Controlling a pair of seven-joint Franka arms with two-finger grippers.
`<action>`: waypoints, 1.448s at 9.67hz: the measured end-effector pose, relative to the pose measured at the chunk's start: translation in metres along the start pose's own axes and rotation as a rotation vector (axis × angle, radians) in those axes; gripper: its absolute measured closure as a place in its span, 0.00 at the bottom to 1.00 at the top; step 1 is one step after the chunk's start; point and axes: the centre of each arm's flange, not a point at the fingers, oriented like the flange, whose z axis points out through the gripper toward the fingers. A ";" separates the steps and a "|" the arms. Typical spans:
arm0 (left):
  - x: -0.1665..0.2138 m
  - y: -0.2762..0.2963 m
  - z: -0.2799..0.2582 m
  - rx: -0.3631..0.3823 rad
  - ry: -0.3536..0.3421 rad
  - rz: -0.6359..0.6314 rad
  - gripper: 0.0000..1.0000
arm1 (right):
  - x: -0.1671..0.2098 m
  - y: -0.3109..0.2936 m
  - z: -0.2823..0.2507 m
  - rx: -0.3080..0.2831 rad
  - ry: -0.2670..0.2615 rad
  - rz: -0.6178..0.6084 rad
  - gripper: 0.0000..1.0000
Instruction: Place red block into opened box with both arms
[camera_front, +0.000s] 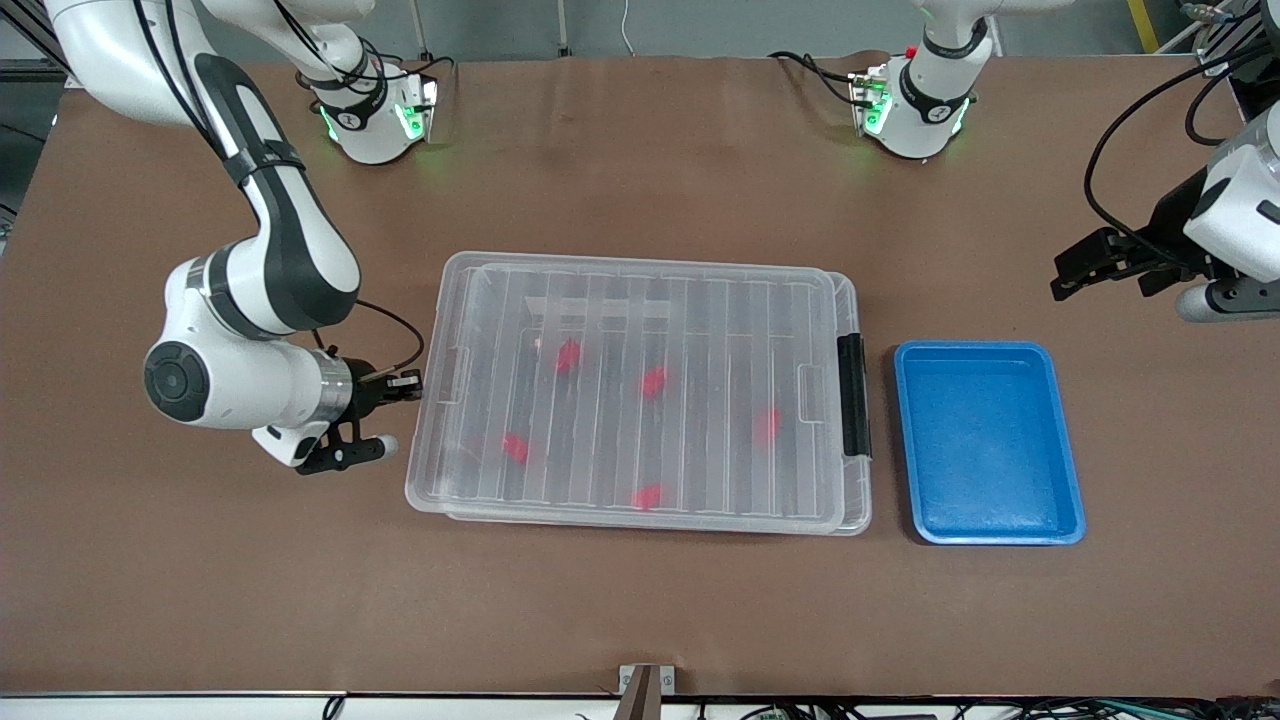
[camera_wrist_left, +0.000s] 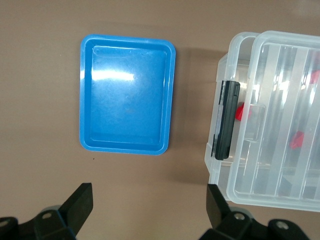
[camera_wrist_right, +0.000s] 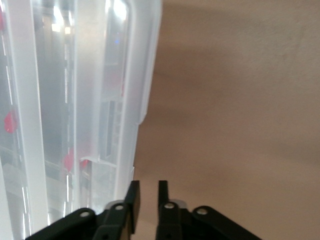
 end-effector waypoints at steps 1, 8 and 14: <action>-0.003 0.000 -0.001 0.001 -0.001 0.015 0.00 | -0.004 0.017 -0.036 -0.092 0.062 0.076 0.55; -0.006 -0.004 -0.002 0.013 -0.002 0.088 0.00 | -0.173 0.125 -0.272 -0.200 0.215 0.380 0.00; -0.007 -0.005 -0.008 0.012 0.010 0.074 0.00 | -0.212 0.183 -0.298 -0.175 0.230 0.381 0.00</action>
